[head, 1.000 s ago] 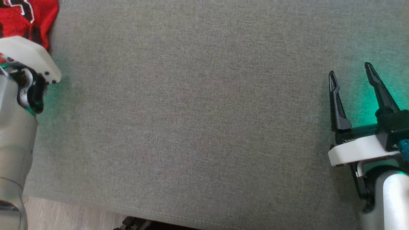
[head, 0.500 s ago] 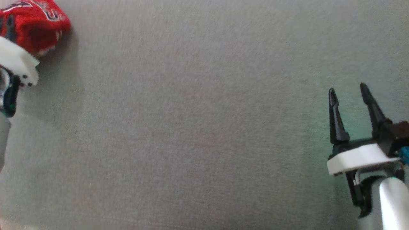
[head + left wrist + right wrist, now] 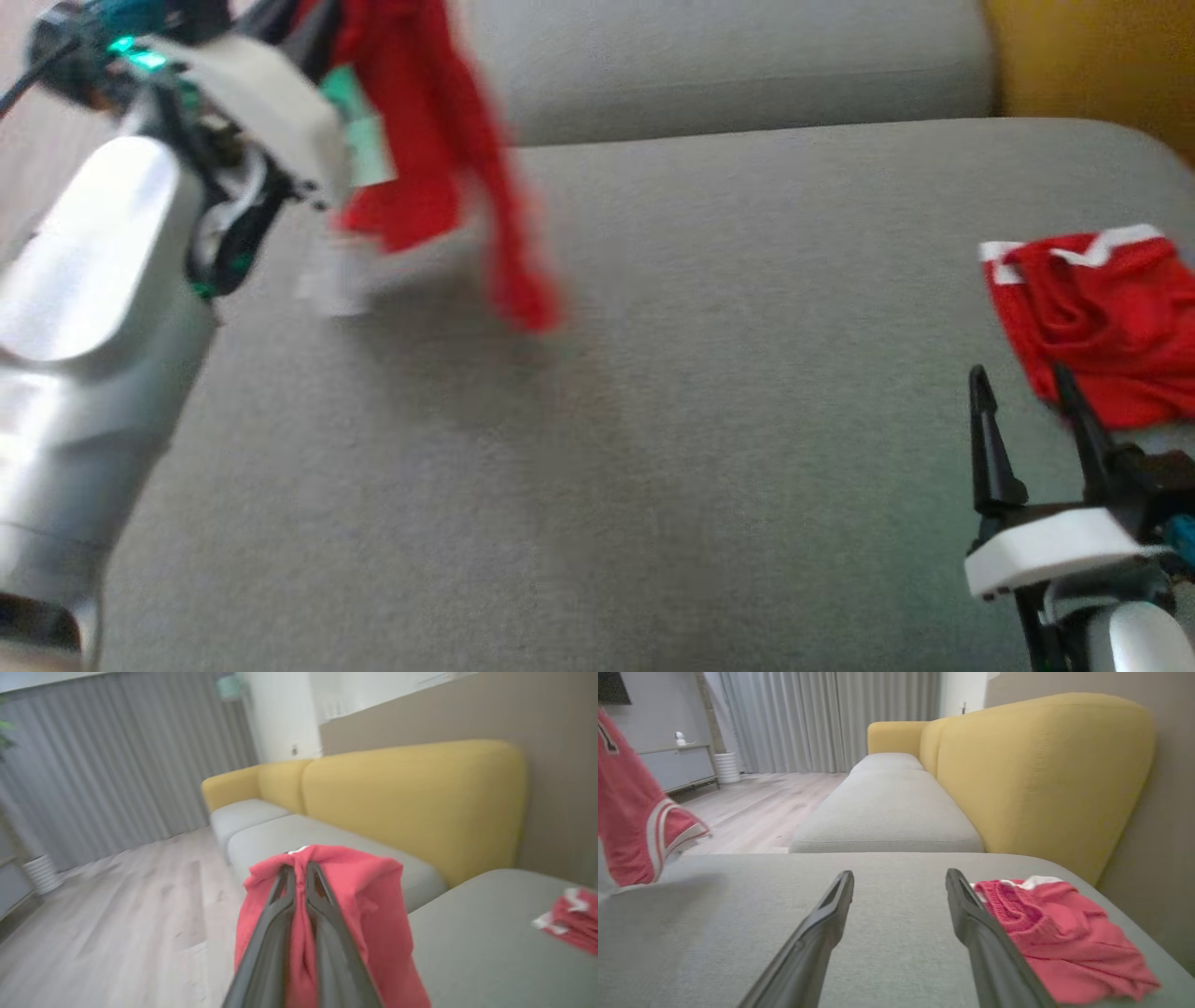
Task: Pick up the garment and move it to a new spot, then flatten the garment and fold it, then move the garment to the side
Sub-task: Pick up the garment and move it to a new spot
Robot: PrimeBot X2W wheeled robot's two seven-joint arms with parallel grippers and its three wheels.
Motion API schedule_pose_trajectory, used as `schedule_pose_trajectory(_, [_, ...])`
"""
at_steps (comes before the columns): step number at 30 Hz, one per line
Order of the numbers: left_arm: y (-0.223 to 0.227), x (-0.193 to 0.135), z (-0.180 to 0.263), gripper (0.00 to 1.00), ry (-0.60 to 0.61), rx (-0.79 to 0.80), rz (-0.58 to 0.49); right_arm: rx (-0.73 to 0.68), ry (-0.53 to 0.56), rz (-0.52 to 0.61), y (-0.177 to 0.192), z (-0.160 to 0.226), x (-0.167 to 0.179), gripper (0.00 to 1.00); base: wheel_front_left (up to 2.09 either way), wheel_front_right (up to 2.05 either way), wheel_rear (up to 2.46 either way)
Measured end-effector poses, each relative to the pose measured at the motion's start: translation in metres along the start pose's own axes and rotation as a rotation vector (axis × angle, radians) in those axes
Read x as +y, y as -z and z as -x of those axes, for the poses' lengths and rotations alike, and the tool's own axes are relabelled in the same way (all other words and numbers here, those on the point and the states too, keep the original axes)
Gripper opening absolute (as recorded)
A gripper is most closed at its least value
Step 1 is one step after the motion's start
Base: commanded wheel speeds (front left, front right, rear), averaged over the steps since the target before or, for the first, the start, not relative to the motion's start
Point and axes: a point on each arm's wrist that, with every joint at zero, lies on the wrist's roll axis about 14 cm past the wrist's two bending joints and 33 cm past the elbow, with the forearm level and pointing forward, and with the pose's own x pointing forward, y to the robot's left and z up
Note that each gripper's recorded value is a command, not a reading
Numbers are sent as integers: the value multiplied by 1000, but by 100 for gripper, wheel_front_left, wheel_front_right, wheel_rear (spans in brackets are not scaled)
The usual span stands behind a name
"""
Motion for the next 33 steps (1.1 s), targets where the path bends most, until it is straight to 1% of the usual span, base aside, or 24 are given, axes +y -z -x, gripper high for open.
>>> schedule_pose_trajectory(2, [-29,-33,-4,0,87,-72,9,-5,42,0,-1,10,-13,100,0,0,0])
schedule_pose_trajectory(4, [-48,-58,-5,0,151,-117,29,-11,75,0,-3,17,-24,100,0,0,0])
schedule_pose_trajectory(6, [-52,-77,-6,0,201,-128,42,-10,95,0,-1,19,-30,100,0,0,0])
schedule_pose_trajectory(8, [-36,-85,-10,0,218,-96,63,5,102,-6,4,18,-32,100,0,0,0])
schedule_pose_trajectory(10, [0,-90,-14,0,224,-15,91,23,102,-7,10,14,-32,100,0,0,0])
schedule_pose_trajectory(12, [46,-94,-15,0,217,83,137,39,100,-7,16,9,-32,100,0,0,0])
schedule_pose_trajectory(13, [92,-96,-14,0,202,183,196,46,97,-8,20,2,-31,100,0,0,0])
schedule_pose_trajectory(16, [161,-94,-8,0,155,328,262,56,89,-14,25,-10,-30,100,0,0,0])
schedule_pose_trajectory(19, [211,-85,-2,0,98,423,282,70,85,-13,32,-19,-29,100,0,0,0])
schedule_pose_trajectory(21, [230,-78,-2,0,62,444,291,76,90,-12,36,-23,-31,100,0,0,0])
schedule_pose_trajectory(22, [236,-76,-3,18,52,444,294,81,93,-11,38,-24,-32,100,0,0,0])
schedule_pose_trajectory(23, [240,-74,-4,44,44,441,299,86,96,-10,40,-25,-33,100,0,0,0])
schedule_pose_trajectory(24, [243,-73,-5,98,34,436,304,89,98,-10,41,-25,-34,100,0,0,0])
schedule_pose_trajectory(25, [245,-71,-5,100,23,428,307,95,99,-11,44,-25,-34,100,0,0,0])
schedule_pose_trajectory(28, [242,-65,-6,100,0,393,305,104,97,-13,47,-25,-33,100,0,0,0])
schedule_pose_trajectory(33, [221,-56,-3,100,-41,277,299,84,76,-15,42,-26,-27,100,0,0,0])
